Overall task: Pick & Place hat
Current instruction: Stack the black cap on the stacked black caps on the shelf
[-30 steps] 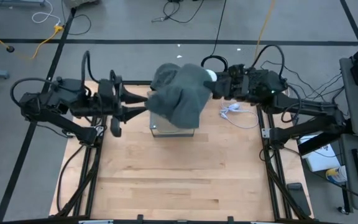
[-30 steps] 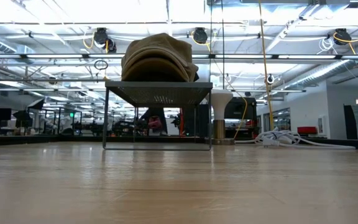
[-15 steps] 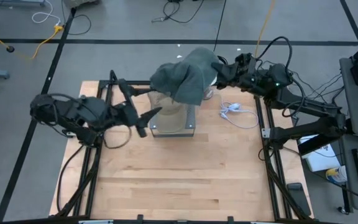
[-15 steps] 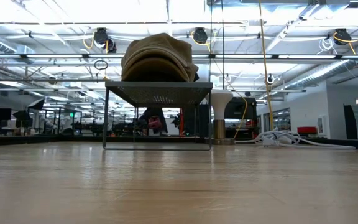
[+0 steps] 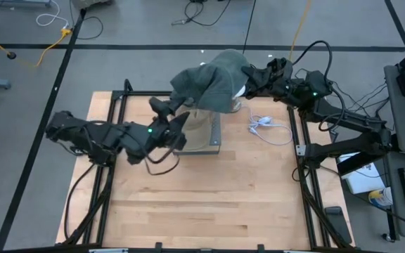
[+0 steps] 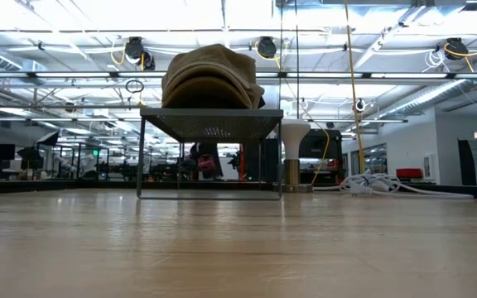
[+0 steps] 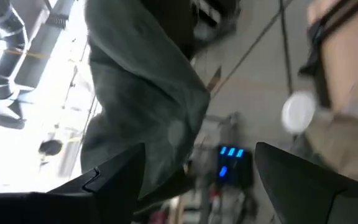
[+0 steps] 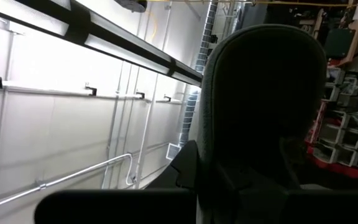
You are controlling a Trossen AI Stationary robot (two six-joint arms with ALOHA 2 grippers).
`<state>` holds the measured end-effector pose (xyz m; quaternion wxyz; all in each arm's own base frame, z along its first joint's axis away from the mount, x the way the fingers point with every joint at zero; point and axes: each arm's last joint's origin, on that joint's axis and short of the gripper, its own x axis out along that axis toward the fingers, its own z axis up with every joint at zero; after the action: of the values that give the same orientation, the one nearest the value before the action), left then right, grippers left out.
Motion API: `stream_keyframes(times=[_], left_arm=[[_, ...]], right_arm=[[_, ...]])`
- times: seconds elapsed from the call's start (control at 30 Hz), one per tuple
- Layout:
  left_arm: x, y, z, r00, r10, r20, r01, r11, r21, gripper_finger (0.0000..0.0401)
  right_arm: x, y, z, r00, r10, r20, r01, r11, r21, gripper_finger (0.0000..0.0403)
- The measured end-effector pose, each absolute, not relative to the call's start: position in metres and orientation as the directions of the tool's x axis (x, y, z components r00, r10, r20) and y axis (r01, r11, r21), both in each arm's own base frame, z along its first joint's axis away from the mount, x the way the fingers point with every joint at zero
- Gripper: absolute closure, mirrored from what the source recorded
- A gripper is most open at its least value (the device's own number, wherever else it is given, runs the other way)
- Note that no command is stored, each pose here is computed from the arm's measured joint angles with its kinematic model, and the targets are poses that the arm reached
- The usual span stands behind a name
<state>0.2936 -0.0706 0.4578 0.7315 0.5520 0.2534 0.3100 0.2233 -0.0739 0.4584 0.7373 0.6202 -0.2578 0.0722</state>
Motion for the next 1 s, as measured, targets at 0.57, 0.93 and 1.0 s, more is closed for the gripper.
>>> stream_keyframes(times=[0.57, 0.93, 1.0], left_arm=[[0.315, -0.063, 0.458, 0.565, 0.824, 0.031, -0.186, 0.09, 0.978, 0.021], [0.315, -0.06, 0.459, 0.558, 0.829, 0.036, -0.199, 0.092, 0.976, 0.0381], [0.315, -0.06, 0.46, 0.558, 0.829, 0.041, -0.216, 0.097, 0.972, 0.0381]], right_arm=[[0.224, -0.074, 0.458, 0.855, -0.232, 0.464, -0.419, 0.219, 0.881, 0.0396], [0.224, -0.074, 0.458, 0.862, -0.205, 0.464, -0.422, 0.22, 0.88, 0.0396], [0.224, -0.073, 0.458, 0.862, -0.203, 0.465, -0.421, 0.228, 0.878, 0.0396]])
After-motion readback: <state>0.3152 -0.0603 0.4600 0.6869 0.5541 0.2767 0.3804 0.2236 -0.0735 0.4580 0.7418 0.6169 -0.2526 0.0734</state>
